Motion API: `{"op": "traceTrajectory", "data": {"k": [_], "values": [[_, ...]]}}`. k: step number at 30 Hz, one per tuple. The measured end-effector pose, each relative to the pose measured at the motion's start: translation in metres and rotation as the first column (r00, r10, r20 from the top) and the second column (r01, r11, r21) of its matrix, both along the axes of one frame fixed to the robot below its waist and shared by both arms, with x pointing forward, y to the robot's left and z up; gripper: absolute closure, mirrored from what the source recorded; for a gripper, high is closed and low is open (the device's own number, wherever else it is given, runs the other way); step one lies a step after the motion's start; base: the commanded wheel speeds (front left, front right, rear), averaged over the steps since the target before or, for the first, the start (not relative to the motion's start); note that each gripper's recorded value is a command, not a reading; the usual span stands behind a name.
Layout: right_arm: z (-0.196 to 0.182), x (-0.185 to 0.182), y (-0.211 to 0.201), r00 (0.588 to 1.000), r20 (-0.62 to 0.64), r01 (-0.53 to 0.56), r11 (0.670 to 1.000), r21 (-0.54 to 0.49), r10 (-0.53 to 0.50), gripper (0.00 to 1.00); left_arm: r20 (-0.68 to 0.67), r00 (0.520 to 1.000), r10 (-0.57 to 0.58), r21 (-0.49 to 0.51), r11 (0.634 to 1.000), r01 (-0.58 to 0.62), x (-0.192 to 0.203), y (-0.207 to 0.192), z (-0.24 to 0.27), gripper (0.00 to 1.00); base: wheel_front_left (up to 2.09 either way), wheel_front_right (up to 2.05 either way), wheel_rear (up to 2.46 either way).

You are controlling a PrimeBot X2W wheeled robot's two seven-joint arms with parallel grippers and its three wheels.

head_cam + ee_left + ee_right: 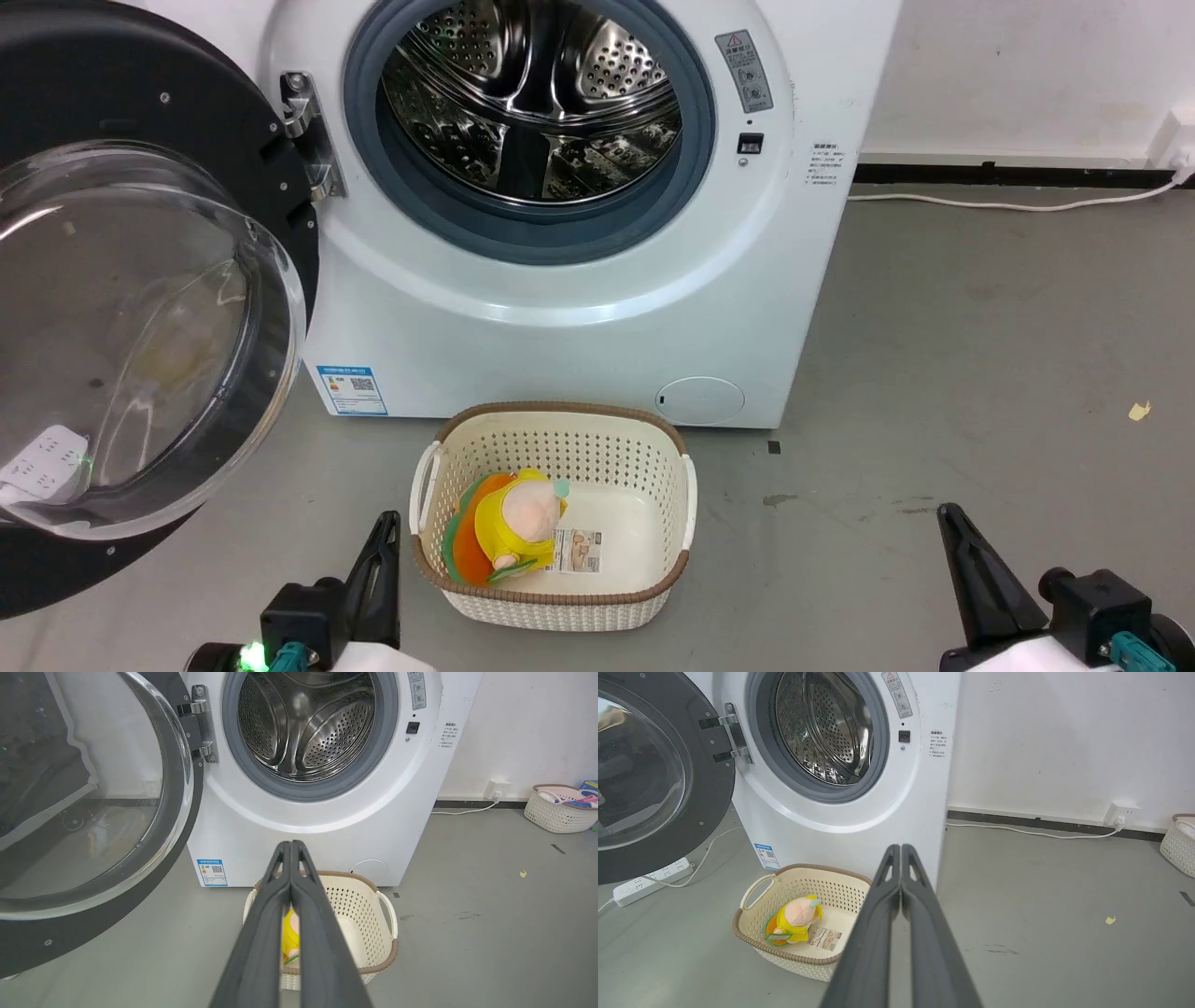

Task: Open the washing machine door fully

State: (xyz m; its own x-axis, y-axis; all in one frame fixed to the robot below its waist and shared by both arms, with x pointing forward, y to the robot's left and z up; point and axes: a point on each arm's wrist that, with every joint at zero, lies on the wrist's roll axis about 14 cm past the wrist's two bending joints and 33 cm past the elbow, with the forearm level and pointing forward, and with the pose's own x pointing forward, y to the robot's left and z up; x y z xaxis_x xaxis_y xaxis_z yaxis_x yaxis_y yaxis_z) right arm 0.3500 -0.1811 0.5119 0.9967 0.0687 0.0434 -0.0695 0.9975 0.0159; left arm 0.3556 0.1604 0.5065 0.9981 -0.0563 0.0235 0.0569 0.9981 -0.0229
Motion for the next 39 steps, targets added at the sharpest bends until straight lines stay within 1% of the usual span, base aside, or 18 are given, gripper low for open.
{"op": "traceTrajectory", "data": {"k": [39], "values": [[0.003, 0.009, 0.01, 0.999, -0.041, -0.033, 0.999, -0.04, 0.031, 1.0, -0.017, 0.999, 0.027, 0.041, 0.999, -0.027, 0.008, 0.009, 0.008, 1.0, 0.0, 0.0, 0.0]]}}
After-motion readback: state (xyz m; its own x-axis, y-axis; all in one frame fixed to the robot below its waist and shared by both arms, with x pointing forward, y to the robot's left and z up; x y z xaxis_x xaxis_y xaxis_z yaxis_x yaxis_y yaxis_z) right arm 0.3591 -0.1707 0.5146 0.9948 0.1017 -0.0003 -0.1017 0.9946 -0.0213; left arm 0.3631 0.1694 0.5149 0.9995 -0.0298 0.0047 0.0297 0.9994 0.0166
